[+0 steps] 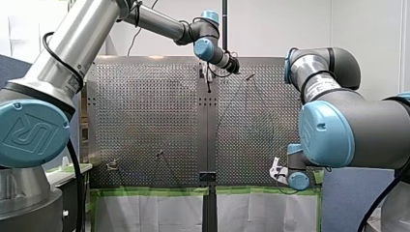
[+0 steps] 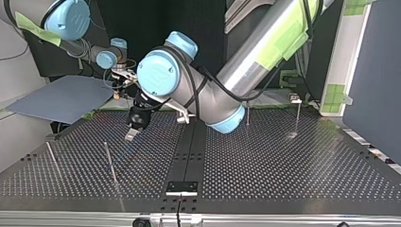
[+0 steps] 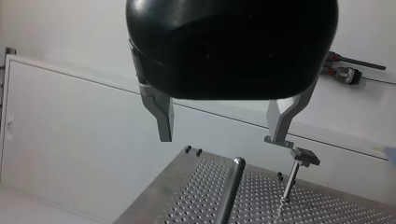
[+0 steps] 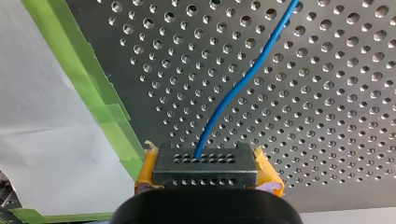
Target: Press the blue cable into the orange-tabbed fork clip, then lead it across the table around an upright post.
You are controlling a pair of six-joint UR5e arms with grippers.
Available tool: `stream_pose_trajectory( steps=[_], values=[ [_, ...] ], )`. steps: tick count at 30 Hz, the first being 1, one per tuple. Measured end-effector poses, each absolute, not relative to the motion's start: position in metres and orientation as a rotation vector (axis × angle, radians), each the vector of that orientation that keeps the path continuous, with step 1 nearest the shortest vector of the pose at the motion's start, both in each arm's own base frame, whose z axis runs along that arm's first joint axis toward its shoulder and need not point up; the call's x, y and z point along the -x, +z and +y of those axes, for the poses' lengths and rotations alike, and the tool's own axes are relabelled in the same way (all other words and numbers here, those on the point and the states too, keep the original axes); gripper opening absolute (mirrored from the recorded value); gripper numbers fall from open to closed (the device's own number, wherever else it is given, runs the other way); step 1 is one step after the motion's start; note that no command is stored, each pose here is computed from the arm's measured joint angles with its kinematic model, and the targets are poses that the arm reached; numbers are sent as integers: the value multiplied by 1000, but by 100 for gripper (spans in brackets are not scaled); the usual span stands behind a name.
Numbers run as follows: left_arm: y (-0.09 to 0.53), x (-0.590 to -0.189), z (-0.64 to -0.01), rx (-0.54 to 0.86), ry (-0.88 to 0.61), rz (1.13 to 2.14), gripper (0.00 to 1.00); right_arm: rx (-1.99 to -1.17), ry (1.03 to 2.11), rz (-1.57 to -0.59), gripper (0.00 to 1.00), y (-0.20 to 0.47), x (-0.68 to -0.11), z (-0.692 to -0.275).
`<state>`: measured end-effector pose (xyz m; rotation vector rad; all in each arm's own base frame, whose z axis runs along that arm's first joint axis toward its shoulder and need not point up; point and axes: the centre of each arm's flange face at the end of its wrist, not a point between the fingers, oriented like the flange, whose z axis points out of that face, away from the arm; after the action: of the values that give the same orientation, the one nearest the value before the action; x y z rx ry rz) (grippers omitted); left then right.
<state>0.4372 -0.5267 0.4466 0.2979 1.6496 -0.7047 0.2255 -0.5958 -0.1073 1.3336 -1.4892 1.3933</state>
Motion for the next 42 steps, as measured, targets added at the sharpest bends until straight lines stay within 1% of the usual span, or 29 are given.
stream_pose_trajectory(
  steps=[8, 26, 42],
  values=[
    [443, -436, -521, -233, -665, 1691, 98, -1339, 1394, -1488, 0, -107, -227, -595],
    [444, -442, -508, -124, -536, 1688, 98, -1339, 1396, -1487, 0, -107, -230, -594],
    [444, -442, -506, -112, -520, 1687, 98, -1341, 1395, -1488, 0, -108, -230, -594]
  ],
)
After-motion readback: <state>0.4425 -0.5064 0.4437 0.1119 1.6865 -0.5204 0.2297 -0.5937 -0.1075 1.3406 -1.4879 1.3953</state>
